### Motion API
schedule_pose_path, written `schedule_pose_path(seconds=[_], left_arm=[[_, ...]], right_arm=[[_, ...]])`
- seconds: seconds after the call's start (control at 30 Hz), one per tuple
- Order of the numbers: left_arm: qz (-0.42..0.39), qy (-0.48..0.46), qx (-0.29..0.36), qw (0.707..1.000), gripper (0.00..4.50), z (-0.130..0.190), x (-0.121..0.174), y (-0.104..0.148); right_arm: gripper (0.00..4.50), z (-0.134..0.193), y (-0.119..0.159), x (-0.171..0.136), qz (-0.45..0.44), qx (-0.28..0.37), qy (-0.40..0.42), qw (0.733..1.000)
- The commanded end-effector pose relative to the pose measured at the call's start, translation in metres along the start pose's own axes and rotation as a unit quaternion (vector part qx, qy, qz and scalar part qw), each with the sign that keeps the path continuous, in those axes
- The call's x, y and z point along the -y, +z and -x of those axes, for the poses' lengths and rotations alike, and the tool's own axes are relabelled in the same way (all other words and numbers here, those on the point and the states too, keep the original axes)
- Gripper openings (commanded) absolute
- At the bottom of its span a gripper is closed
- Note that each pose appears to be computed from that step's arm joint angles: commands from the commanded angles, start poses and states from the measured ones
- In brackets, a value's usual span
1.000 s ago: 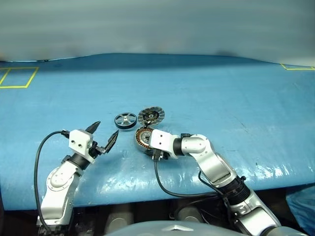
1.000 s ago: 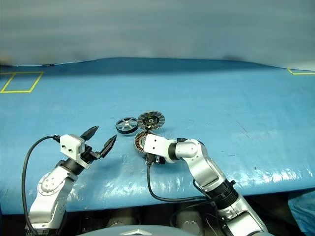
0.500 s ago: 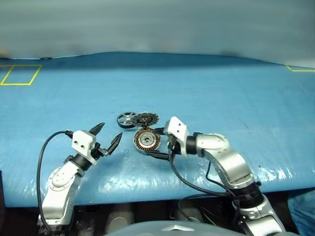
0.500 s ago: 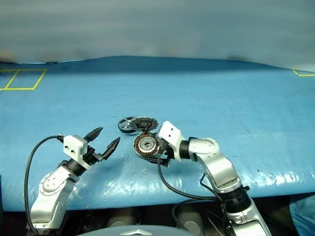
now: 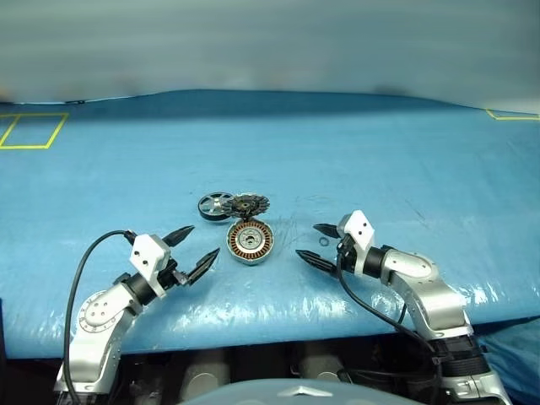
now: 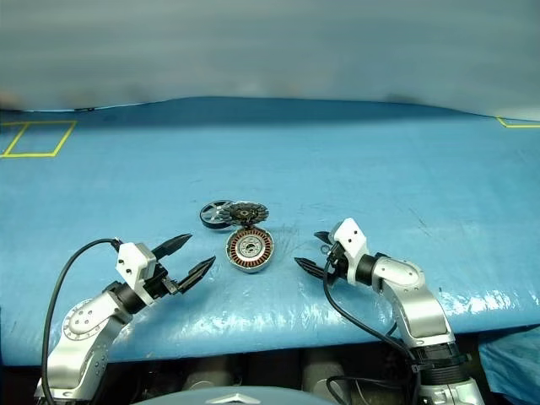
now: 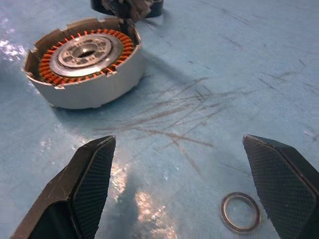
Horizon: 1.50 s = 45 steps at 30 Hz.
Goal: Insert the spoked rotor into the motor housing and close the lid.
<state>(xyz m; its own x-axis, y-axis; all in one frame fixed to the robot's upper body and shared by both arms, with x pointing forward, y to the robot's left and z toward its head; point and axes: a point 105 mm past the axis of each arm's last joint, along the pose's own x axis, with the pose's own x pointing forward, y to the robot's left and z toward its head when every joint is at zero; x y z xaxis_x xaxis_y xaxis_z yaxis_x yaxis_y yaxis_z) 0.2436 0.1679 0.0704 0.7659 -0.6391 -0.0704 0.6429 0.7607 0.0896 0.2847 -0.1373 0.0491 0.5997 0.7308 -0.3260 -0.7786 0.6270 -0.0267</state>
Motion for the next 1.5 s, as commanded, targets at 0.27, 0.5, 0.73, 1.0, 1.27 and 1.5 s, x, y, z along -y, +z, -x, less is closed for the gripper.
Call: schedule_pose_path(seconds=[0.27,0.5,0.73,1.0,1.27,1.5], left_arm=[[-0.01,-0.009,0.015,1.0,4.07,-0.004,0.003,0.009],[-0.012,-0.007,0.013,1.0,4.07,-0.006,0.002,0.008],[-0.01,-0.004,0.012,1.0,4.07,-0.005,0.002,0.007],[-0.01,-0.003,0.01,1.0,4.07,-0.004,0.001,0.007],[-0.005,-0.006,-0.001,1.0,4.07,-0.001,0.002,0.002],[-0.003,-0.004,-0.002,1.0,4.07,0.0,0.002,0.001]], right_arm=[[4.3,0.012,-0.017,0.018,0.052,-0.052,-0.043,0.996],[4.12,0.02,-0.027,0.024,0.034,-0.077,-0.054,0.995],[2.04,0.019,-0.039,0.019,0.019,-0.106,-0.045,0.993],[1.09,0.012,-0.031,0.01,0.009,-0.09,-0.024,0.996],[1.09,-0.023,0.038,-0.043,0.037,0.038,0.094,0.994],[1.09,-0.044,0.063,-0.072,0.073,0.067,0.152,0.983]])
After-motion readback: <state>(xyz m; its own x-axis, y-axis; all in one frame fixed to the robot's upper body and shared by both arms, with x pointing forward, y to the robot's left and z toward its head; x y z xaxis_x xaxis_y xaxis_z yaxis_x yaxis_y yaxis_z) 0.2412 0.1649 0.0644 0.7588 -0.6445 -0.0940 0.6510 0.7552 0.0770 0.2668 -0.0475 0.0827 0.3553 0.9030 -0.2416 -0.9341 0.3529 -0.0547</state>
